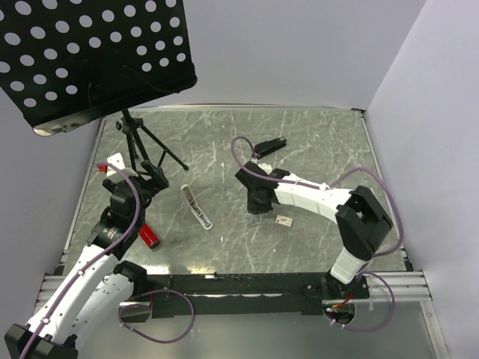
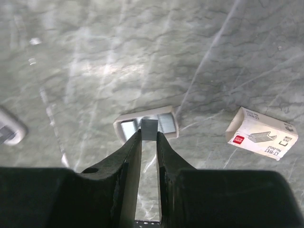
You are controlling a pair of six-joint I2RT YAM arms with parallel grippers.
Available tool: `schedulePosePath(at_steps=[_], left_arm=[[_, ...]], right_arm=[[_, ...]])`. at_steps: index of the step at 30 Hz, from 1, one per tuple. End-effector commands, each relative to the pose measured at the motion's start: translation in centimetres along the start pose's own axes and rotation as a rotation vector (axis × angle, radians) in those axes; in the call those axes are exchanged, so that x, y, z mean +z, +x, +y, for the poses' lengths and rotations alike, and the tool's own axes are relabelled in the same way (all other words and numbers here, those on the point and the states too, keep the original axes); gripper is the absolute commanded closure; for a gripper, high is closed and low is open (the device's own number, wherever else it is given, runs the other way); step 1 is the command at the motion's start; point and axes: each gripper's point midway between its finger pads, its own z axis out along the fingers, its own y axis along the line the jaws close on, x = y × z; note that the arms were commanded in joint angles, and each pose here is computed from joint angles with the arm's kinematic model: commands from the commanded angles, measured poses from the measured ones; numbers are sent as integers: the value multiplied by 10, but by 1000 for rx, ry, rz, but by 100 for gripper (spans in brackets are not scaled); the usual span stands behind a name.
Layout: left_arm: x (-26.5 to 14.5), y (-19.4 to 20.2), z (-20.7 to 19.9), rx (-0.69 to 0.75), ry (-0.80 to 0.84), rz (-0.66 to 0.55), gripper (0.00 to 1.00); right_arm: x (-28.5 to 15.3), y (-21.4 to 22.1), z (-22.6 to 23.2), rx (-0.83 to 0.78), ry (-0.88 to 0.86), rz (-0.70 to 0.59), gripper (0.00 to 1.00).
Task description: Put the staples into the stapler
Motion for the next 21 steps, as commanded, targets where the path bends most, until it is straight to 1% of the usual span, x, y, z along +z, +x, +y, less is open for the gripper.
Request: schedulePosePath(at_steps=[1, 2, 3, 4, 5, 6, 7, 9, 10, 11, 12, 13, 14, 16, 17, 18, 21], left_arm=[[-1, 4, -24, 1, 137, 23, 1], [-2, 7, -29, -1, 165, 38, 1], [-3, 10, -36, -3, 206, 51, 1], [-8, 17, -52, -10, 299, 85, 1], [-11, 21, -58, -19, 337, 106, 1], [-14, 26, -66, -30, 384, 130, 1], [-21, 31, -81, -47, 470, 162, 0], [-26, 38, -90, -67, 522, 208, 1], [-36, 35, -107, -78, 614, 224, 1], [-41, 35, -113, -83, 651, 241, 1], [-44, 38, -119, -100, 680, 268, 1], [-49, 38, -126, -111, 719, 288, 1], [-58, 37, -137, -125, 789, 305, 1], [-65, 41, -146, -176, 833, 350, 0], [-73, 39, -154, -194, 884, 359, 1], [-76, 41, -158, -227, 895, 390, 1], [-90, 42, -173, -284, 960, 430, 1]], right_arm=[[-34, -21, 25, -45, -185, -128, 77], [-35, -21, 27, -57, -215, -147, 77], [-45, -26, 31, -59, -258, -180, 77], [-49, -26, 34, -78, -289, -191, 77], [-60, -30, 39, -81, -345, -239, 77], [-65, -31, 42, -94, -379, -260, 77], [-71, -31, 45, -121, -418, -276, 77], [-87, -34, 51, -140, -504, -341, 76], [-94, -32, 56, -165, -551, -353, 76], [-101, -28, 55, -175, -589, -369, 76], [-111, -34, 63, -179, -647, -416, 76], [-109, -28, 62, -189, -671, -419, 76], [-122, -25, 66, -204, -738, -437, 76], [-139, -29, 74, -206, -828, -500, 76], [-145, -23, 76, -222, -874, -504, 76], [-151, -22, 78, -229, -905, -513, 76], [-172, -20, 82, -240, -996, -553, 75]])
